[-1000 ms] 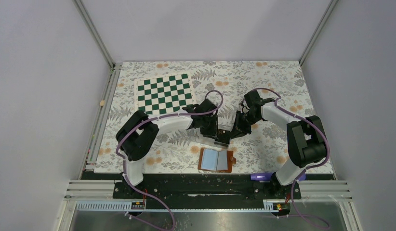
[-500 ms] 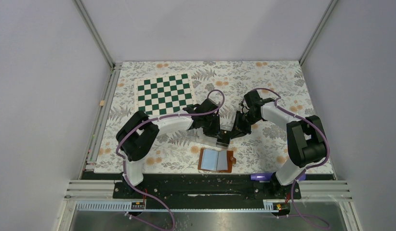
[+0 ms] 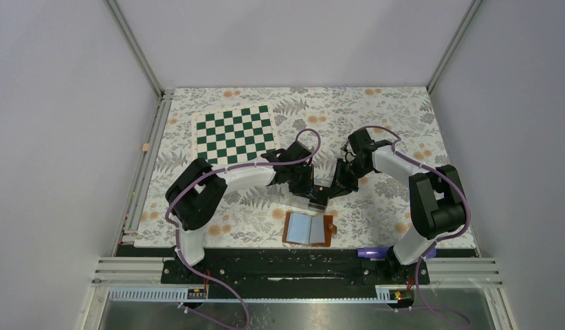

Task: Put the credit cards into the card holder
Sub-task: Pick up the credit card from the storage box.

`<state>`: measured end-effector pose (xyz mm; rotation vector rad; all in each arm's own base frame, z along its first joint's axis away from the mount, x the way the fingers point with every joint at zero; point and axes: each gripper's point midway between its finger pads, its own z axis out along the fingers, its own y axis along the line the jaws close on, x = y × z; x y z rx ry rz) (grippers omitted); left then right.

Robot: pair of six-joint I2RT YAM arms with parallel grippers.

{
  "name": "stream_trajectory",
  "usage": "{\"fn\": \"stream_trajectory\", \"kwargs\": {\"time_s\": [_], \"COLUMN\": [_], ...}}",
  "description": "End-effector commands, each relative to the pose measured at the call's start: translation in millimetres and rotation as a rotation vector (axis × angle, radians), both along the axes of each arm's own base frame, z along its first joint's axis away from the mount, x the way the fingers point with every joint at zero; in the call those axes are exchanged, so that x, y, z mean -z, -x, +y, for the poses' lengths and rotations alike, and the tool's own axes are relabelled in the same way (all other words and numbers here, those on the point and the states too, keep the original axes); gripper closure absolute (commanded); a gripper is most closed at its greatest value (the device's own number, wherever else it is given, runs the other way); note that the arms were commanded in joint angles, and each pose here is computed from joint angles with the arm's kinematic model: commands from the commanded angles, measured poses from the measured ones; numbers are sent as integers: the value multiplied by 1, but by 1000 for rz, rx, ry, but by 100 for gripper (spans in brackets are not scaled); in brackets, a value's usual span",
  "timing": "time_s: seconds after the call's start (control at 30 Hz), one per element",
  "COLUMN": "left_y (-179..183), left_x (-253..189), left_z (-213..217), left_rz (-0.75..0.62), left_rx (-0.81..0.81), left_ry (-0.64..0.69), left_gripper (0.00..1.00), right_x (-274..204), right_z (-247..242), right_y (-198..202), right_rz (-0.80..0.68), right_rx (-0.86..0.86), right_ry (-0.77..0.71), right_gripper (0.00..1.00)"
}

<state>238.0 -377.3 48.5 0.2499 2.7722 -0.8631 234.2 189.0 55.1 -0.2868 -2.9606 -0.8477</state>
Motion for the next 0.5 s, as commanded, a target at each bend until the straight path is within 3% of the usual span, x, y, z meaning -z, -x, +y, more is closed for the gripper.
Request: {"fn": "stream_trajectory", "kwargs": {"time_s": [0.0, 0.23, 0.47], "left_y": [-1, -3, 3], "left_x": [-5, -1, 3], "left_z": [-6, 2, -6], "left_rz": [-18, -42, -26], "left_rx": [30, 29, 61], "left_ry": [-6, -71, -66], "left_gripper": [81, 75, 80], "right_x": [17, 17, 17], "right_z": [-6, -6, -6], "right_y": [11, 12, 11], "right_rz": [37, 37, 37], "right_rx": [-33, -35, -34], "right_ry": [48, 48, 47], "right_gripper": [84, 84, 84]}}
